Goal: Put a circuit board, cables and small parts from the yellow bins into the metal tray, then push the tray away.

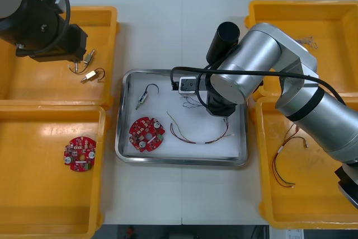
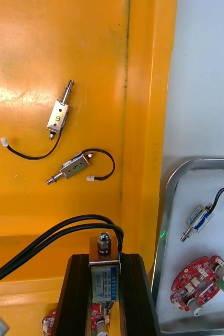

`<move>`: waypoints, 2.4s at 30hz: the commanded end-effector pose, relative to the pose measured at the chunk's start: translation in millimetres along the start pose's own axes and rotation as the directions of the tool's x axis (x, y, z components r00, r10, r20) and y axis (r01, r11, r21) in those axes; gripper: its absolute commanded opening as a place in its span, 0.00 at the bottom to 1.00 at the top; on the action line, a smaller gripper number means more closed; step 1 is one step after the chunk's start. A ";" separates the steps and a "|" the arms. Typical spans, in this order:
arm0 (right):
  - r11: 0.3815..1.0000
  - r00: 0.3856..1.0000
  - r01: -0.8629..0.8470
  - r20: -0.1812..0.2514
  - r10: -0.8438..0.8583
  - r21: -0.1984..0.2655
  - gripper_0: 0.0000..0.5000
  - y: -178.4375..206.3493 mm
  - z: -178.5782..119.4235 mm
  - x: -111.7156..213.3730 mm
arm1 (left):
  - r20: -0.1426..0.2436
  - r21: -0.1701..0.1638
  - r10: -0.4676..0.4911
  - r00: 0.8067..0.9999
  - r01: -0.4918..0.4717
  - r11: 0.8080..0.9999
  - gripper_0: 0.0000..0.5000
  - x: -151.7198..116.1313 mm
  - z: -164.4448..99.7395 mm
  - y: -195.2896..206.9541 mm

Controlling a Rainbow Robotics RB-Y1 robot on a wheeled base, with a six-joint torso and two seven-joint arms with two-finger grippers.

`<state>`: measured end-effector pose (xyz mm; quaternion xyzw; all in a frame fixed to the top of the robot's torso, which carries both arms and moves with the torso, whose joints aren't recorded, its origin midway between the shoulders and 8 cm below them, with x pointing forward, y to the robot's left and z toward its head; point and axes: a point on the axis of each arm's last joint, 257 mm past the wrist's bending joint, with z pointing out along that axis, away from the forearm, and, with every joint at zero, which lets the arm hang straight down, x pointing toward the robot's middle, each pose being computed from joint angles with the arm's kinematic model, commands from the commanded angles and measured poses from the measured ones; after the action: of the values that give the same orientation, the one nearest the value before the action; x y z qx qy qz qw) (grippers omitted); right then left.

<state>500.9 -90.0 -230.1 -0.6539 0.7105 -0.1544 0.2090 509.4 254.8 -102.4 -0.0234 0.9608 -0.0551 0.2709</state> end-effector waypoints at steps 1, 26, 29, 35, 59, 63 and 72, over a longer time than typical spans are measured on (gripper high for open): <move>1.000 0.999 -0.023 0.046 0.023 0.005 1.00 -5.8 -11.8 -19.9 | 0.019 -0.040 -0.008 1.000 0.009 0.999 0.00 -1.0 -9.5 12.1; 0.998 0.998 -0.052 0.028 0.051 0.046 1.00 -10.6 -104.6 -5.5 | -0.012 0.013 0.000 1.000 0.000 1.000 0.00 9.1 -7.7 -8.0; 0.994 0.995 -0.089 0.053 0.086 0.063 1.00 -20.1 -115.2 -1.3 | -0.023 0.014 0.001 1.000 -0.001 1.000 0.00 12.6 -7.0 -10.0; 0.954 0.950 -0.297 0.109 0.292 0.038 1.00 -34.1 -134.9 17.0 | -0.033 0.031 0.044 0.998 -0.043 0.999 0.00 18.0 -3.5 -31.4; 0.489 0.502 -0.864 0.129 0.855 0.122 1.00 -65.8 -158.3 161.9 | -0.053 0.146 0.185 0.981 -0.176 0.974 0.00 40.4 63.2 -193.4; 0.418 0.435 -0.898 0.138 0.890 0.136 1.00 -57.5 -162.5 184.8 | -0.061 0.149 0.190 0.980 -0.180 0.972 0.00 45.8 80.0 -201.1; 0.265 0.284 -0.949 0.095 0.954 0.173 1.00 -21.6 -161.4 255.3 | -0.081 0.133 0.218 0.973 -0.206 0.969 0.00 61.1 108.8 -203.9</move>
<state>438.1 -320.9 -108.8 -0.1059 0.9427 -0.0595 0.3106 511.6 60.2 -217.0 0.1209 0.9667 -0.0761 0.2121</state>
